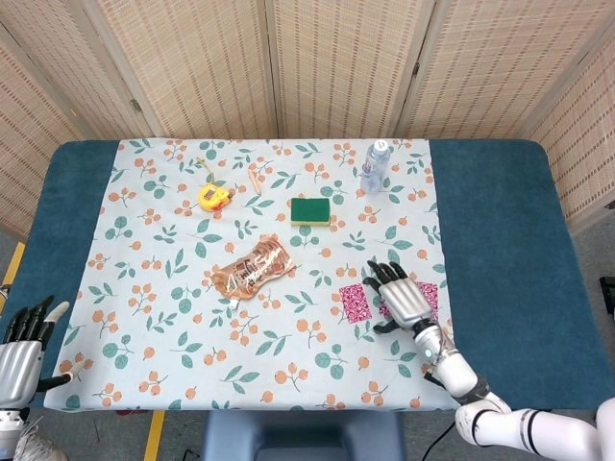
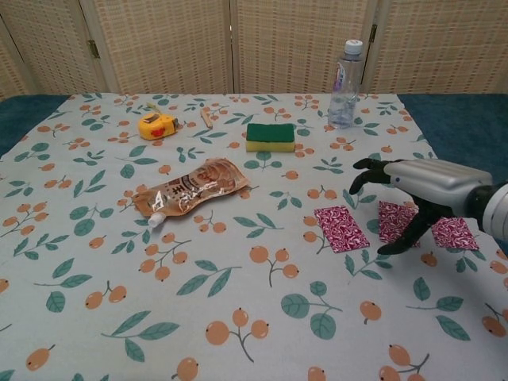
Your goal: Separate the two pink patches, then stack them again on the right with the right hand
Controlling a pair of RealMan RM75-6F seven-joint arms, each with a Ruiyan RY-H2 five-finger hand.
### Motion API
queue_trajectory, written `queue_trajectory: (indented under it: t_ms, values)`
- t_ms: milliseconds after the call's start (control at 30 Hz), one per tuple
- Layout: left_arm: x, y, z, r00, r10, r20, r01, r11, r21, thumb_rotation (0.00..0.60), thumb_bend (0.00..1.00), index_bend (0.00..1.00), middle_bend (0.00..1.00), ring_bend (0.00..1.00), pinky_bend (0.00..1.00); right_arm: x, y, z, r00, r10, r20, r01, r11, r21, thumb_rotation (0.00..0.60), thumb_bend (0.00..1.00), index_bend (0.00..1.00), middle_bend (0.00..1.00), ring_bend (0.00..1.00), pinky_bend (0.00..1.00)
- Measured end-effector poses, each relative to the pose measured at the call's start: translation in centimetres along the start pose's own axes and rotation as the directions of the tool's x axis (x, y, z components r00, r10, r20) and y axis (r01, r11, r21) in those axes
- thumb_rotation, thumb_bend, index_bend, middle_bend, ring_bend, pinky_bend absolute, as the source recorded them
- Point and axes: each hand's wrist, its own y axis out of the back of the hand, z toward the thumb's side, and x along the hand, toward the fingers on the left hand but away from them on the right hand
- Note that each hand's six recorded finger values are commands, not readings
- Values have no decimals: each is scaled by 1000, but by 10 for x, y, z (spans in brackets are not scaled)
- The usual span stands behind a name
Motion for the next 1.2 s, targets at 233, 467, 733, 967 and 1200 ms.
queue_trajectory:
  t_ms: [233,467,733,967,1200]
  values:
    - [-2,-1,-3,1000,-6,-12,6,1000,1,600,223,142,43,94,0,-19,1,18,999,34,-18,-33,998,62,539,49,184,0,0,0]
    - [-1,-2,-3,1000,-9,-14,9,1000,3,600,223,143,43,94,0,-29,0,25,998,59,-20,-58,996,66,541,48,182,0,0,0]
    - [0,-1,-5,1000,-10,-17,10,1000,3,600,223,143,43,94,0,-36,1,28,997,83,-10,-82,995,63,540,49,184,0,0,0]
    - [-1,-1,-5,1000,-9,-19,9,1000,3,600,223,144,43,94,0,-41,1,28,994,108,5,-108,992,66,540,49,212,0,0,0]
    - [-1,0,-6,1000,-8,-21,8,1000,4,600,223,143,43,94,0,-43,2,28,992,129,12,-130,990,55,537,49,278,1,0,0]
